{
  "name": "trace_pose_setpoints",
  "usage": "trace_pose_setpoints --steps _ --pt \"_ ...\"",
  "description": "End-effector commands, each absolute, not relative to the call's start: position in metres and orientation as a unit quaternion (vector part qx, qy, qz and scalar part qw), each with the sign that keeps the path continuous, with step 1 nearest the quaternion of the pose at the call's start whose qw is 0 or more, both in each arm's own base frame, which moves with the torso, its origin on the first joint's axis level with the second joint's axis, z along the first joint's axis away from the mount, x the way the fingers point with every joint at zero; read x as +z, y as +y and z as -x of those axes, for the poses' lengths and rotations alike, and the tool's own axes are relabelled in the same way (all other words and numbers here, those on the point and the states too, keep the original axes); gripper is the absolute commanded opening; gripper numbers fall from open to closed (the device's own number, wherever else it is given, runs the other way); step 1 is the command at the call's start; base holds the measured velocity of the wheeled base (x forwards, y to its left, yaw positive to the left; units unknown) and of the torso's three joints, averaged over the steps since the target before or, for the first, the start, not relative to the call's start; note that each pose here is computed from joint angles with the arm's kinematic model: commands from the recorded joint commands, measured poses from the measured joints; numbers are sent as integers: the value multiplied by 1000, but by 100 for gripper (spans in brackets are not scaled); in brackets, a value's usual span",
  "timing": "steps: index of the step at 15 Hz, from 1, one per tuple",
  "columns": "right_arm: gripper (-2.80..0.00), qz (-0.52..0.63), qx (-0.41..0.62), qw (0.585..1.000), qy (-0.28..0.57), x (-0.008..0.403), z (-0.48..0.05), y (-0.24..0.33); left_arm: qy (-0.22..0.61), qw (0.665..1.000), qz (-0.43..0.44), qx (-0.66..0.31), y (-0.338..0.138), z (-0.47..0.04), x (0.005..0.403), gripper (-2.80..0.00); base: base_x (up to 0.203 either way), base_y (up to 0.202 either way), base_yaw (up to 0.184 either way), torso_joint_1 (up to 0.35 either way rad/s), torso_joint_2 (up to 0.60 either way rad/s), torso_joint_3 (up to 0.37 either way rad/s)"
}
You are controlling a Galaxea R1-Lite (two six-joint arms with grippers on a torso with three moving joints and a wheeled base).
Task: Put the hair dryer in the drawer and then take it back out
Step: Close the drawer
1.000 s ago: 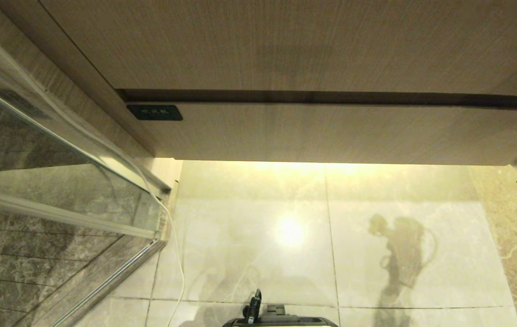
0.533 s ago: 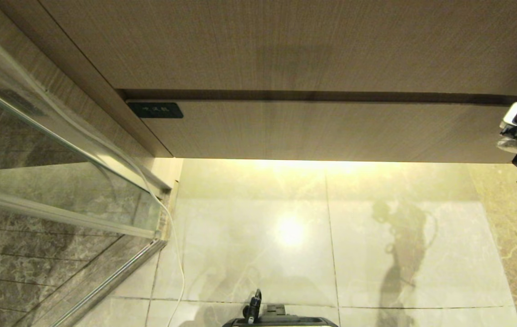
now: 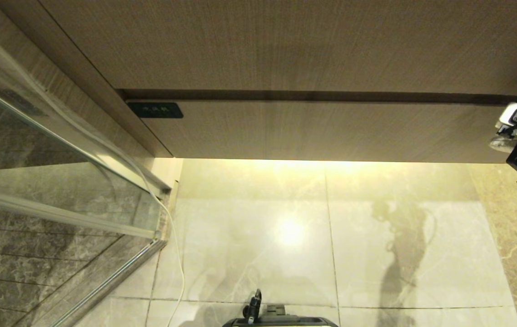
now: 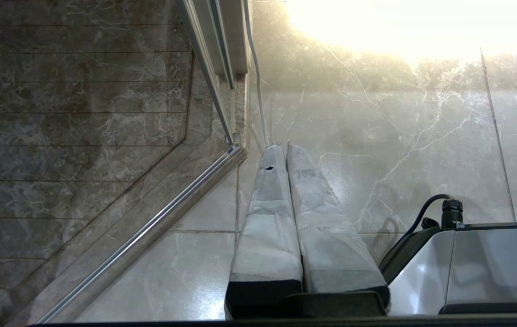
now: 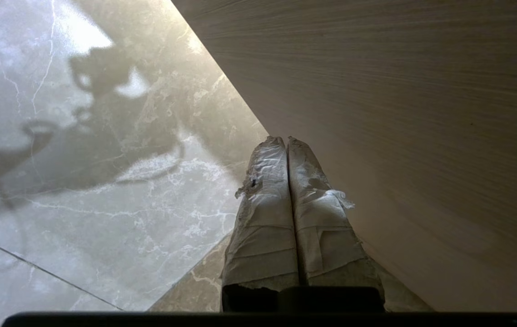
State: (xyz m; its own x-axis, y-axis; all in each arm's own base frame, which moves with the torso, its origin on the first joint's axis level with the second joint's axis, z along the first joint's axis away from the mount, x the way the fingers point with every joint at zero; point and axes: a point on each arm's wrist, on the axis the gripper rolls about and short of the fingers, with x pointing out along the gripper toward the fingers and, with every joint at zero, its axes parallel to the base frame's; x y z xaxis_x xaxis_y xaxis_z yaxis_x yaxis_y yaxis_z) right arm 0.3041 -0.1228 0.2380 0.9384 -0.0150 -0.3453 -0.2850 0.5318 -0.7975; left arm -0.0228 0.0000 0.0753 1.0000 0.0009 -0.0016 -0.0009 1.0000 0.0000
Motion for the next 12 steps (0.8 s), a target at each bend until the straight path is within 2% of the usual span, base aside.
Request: trace_pose_setpoints --steps 1,4,8,12 --pt "-280 480 79 860 156 239 -302 -122 1 1000 0 1 0 23 75 -280 0 0 0 0 0 0" --pt "-280 479 83 858 166 242 -291 -117 1 1000 0 1 0 23 75 -280 0 0 0 0 0 0" --pt "-280 432 122 864 227 247 -252 -99 1 1000 0 1 0 23 75 -280 0 0 0 0 0 0" --pt "-280 289 95 923 234 255 -205 -71 1 1000 0 1 0 23 75 -280 0 0 0 0 0 0"
